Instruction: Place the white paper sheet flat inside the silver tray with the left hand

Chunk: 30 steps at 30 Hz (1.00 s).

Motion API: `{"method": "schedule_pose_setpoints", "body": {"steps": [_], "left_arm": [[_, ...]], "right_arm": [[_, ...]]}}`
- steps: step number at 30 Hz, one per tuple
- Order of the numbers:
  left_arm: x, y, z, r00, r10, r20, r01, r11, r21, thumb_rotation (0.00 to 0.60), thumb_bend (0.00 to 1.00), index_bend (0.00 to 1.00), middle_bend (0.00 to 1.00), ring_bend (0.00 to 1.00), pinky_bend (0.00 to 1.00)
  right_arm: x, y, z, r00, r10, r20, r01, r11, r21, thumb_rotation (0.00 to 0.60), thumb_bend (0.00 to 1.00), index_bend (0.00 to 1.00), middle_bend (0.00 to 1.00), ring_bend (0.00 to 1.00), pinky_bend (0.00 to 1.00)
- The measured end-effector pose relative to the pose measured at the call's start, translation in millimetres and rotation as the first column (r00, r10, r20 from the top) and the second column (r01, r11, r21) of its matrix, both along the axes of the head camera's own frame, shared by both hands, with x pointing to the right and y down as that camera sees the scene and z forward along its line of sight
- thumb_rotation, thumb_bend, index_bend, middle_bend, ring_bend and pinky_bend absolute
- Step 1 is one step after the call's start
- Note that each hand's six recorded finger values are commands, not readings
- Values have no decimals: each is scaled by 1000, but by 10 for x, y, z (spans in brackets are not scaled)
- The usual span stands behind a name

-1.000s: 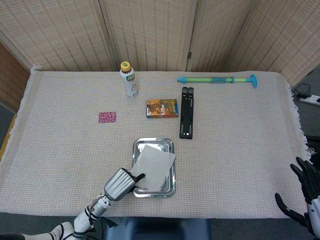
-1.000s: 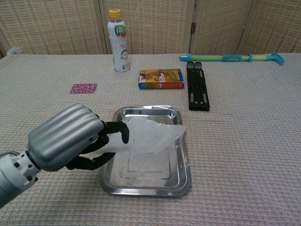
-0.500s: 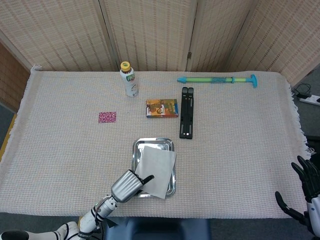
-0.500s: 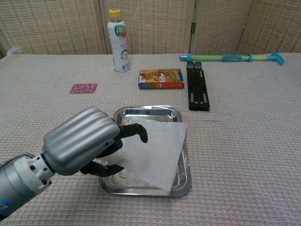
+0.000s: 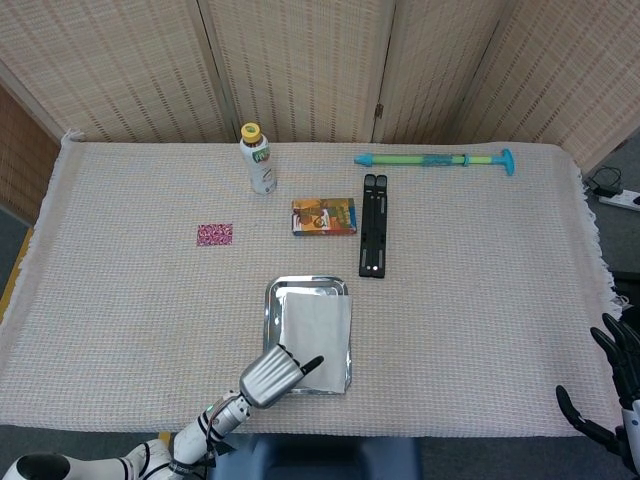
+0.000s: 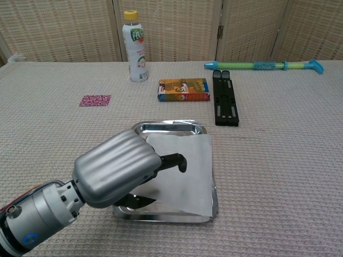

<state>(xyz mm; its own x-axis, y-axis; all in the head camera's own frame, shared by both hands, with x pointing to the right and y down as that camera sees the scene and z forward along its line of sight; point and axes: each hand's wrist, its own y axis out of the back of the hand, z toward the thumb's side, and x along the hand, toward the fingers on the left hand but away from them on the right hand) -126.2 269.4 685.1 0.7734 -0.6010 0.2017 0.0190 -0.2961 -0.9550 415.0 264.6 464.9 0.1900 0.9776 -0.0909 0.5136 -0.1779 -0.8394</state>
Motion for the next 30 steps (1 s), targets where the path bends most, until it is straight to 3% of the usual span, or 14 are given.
{"method": "schedule_pose_setpoints", "body": {"steps": [5, 8, 17, 30], "left_arm": [[49, -51, -4, 999, 2, 34, -4, 998, 63, 600, 182, 305, 1000, 1000, 1000], [48, -100, 5, 998, -11, 65, 5, 996, 92, 600, 134, 240, 1000, 1000, 1000], [61, -92, -118, 997, -1, 77, -4, 998, 60, 600, 95, 143, 1000, 1000, 1000], [38, -66, -291, 991, 39, 131, -55, 991, 119, 600, 94, 132, 1000, 1000, 1000]], "right_arm": [[-3, 1, -1, 1000, -1, 1, 1, 1000, 0, 600, 428, 0, 0, 0, 0], [-2, -2, -3, 1000, -1, -1, 1, 1000, 3, 600, 429, 0, 0, 0, 0], [-21, 0, -2, 1000, -13, -2, 13, 1000, 8, 600, 428, 0, 0, 0, 0], [-46, 18, -5, 1000, -18, -7, 19, 1000, 14, 600, 428, 0, 0, 0, 0]]}}
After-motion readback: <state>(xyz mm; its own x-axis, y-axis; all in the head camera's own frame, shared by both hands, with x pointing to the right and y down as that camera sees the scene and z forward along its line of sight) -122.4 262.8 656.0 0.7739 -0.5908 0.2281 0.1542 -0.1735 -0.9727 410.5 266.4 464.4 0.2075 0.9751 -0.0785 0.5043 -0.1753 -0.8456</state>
